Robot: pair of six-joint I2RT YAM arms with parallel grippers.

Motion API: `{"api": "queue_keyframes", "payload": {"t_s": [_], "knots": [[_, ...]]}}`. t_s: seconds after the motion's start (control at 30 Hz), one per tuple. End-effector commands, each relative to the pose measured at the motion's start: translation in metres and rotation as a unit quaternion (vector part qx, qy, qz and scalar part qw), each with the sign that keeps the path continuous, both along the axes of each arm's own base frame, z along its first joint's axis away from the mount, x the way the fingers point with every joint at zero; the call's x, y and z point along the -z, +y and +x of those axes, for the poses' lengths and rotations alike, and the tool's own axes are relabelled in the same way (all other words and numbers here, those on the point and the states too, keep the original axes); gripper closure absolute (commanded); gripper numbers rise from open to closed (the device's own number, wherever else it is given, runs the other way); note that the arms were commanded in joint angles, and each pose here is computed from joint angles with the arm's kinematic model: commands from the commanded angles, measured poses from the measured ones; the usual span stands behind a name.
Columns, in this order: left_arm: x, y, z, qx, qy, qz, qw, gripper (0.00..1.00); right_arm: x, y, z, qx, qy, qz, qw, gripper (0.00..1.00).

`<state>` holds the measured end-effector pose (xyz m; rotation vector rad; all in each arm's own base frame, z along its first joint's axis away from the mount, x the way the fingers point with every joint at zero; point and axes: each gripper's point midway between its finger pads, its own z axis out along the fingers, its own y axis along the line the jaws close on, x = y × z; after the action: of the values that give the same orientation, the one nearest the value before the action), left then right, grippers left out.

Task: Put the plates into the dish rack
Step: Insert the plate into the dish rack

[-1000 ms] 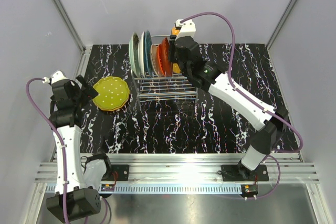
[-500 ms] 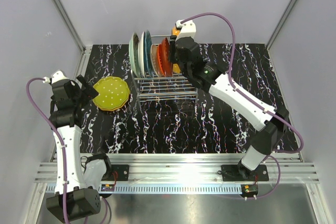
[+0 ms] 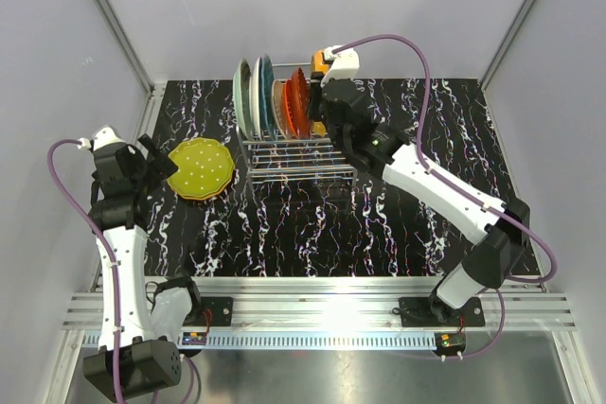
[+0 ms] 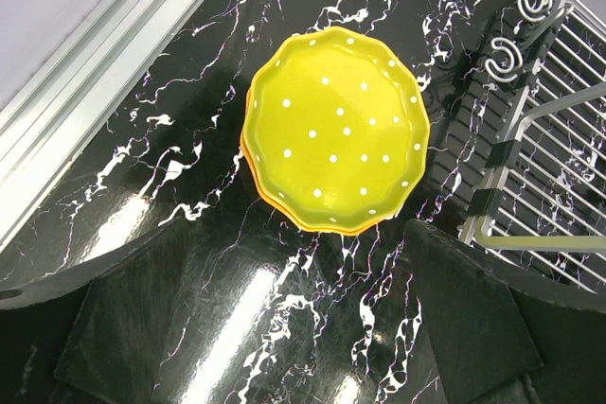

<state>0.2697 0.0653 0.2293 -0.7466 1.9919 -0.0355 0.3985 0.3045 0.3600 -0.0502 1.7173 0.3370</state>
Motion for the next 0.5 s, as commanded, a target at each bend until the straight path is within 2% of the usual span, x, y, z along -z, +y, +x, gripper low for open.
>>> {"api": "queue_keyframes", "payload": {"t_s": [0.0,0.4,0.47], "knots": [[-0.007,-0.002,0.009,0.015,-0.02,0.006,1.0,0.01,0.013,-0.009,-0.01,0.014,0.002,-0.044,0.999,1.0],[-0.008,-0.003,0.009,0.016,-0.021,0.006,1.0,0.01,0.036,-0.003,-0.019,0.014,0.006,-0.049,0.999,1.0],[-0.008,-0.004,0.009,0.017,-0.022,0.008,1.0,0.01,0.033,0.001,-0.017,0.009,0.004,-0.047,0.999,0.97]]}}
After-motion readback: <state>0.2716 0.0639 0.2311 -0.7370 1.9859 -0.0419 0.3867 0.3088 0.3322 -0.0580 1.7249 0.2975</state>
